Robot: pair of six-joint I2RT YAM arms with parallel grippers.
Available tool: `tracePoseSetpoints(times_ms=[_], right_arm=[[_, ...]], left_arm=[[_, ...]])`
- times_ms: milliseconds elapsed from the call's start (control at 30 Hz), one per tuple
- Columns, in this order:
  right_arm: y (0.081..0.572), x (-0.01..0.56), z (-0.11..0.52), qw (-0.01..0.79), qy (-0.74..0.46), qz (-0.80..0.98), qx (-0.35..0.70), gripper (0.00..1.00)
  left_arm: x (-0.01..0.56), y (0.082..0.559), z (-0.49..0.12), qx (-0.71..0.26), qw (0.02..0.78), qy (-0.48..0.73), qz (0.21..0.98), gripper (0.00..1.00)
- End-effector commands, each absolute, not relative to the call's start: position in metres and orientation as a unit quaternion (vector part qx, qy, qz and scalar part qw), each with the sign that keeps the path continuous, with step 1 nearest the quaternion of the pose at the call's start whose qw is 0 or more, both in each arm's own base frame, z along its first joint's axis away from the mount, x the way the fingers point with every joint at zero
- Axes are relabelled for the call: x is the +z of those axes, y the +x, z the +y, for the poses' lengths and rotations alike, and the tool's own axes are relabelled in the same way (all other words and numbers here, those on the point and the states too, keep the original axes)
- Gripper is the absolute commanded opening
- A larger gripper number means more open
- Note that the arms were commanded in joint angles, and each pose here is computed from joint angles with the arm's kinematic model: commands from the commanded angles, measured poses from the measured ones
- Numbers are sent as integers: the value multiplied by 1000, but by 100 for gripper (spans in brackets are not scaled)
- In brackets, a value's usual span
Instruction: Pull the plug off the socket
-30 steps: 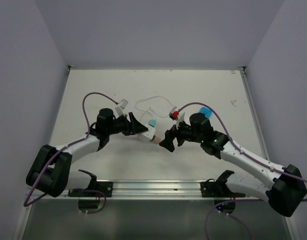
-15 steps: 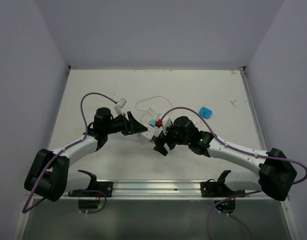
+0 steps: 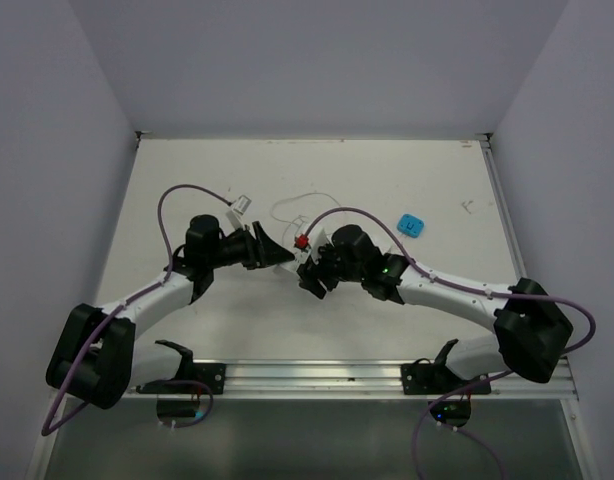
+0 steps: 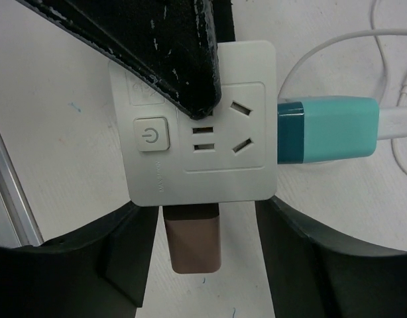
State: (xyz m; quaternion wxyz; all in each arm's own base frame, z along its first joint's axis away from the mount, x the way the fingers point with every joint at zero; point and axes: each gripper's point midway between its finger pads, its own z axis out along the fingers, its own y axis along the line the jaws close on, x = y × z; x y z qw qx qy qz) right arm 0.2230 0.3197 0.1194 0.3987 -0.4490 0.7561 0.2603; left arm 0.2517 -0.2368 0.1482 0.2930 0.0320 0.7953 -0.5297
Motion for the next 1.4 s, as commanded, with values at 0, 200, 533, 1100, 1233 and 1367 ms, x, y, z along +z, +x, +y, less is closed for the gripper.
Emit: tracePoseSetpoints(times_ms=[0, 200, 533, 1100, 1233, 1367], right_arm=[[234, 139, 333, 432, -457, 732, 262, 62], [231, 123, 323, 425, -464, 738, 244, 18], [218, 95, 300, 395, -473, 755, 222, 0], [227, 73, 284, 353, -434, 809, 183, 0], [253, 71, 267, 341, -331, 854, 212, 0], [267, 71, 260, 319, -252, 881, 242, 1]], left_arm=[[181, 255, -239, -552, 321, 54, 768, 0], [175, 260, -227, -533, 327, 49, 778, 0], [163, 282, -178, -478, 359, 23, 802, 0], [157, 306, -150, -416, 385, 42, 823, 0], [151, 295, -152, -425, 381, 49, 820, 0], [148, 286, -153, -431, 382, 51, 816, 0]])
